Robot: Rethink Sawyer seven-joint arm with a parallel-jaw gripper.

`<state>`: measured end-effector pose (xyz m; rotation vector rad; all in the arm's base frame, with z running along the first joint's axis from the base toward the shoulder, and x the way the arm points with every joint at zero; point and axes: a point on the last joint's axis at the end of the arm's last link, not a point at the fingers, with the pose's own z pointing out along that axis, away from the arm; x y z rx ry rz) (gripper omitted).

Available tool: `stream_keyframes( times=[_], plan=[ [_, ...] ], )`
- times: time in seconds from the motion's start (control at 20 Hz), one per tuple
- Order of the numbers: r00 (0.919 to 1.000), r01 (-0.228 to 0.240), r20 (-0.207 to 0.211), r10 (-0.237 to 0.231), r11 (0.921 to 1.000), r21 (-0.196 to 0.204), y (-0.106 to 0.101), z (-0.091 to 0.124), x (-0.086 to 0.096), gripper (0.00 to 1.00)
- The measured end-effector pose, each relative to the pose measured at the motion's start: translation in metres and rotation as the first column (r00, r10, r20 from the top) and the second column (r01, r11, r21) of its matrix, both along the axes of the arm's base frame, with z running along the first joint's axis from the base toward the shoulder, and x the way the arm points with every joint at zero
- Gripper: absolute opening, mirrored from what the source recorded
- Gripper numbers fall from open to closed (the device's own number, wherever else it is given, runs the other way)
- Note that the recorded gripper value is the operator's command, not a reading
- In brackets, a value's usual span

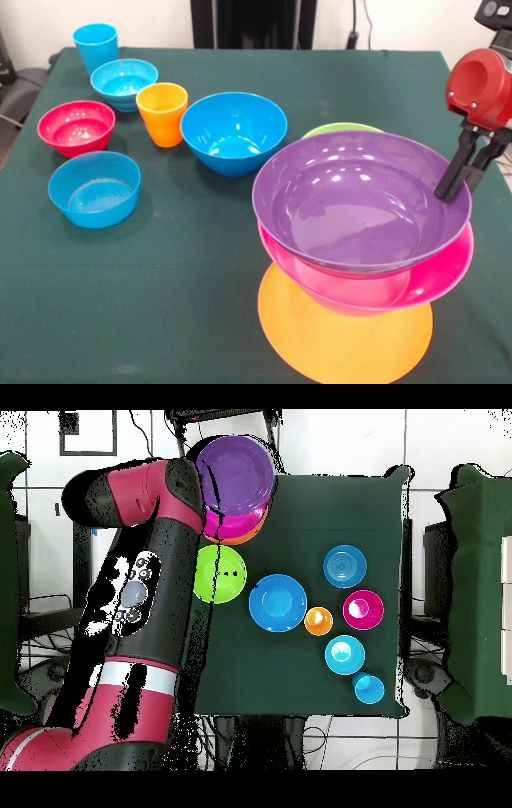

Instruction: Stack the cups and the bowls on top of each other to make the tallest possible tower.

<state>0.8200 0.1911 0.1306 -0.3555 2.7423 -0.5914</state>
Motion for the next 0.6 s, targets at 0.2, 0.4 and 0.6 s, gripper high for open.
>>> stream_keyframes(
  times=[0.2, 0.4, 0.6],
  plan=[
    [1.0, 0.0, -0.002, 0.0, 1.0, -0.001, -0.0001, -0.0017, -0.0004, 0.0],
    [1.0, 0.0, -0.005, 0.0, 1.0, -0.001, -0.0001, -0.0038, -0.0007, 0.0],
    [1.0, -0.002, -0.005, 0.002, 1.0, -0.002, 0.0007, -0.0056, -0.0004, 0.0]
  ],
)
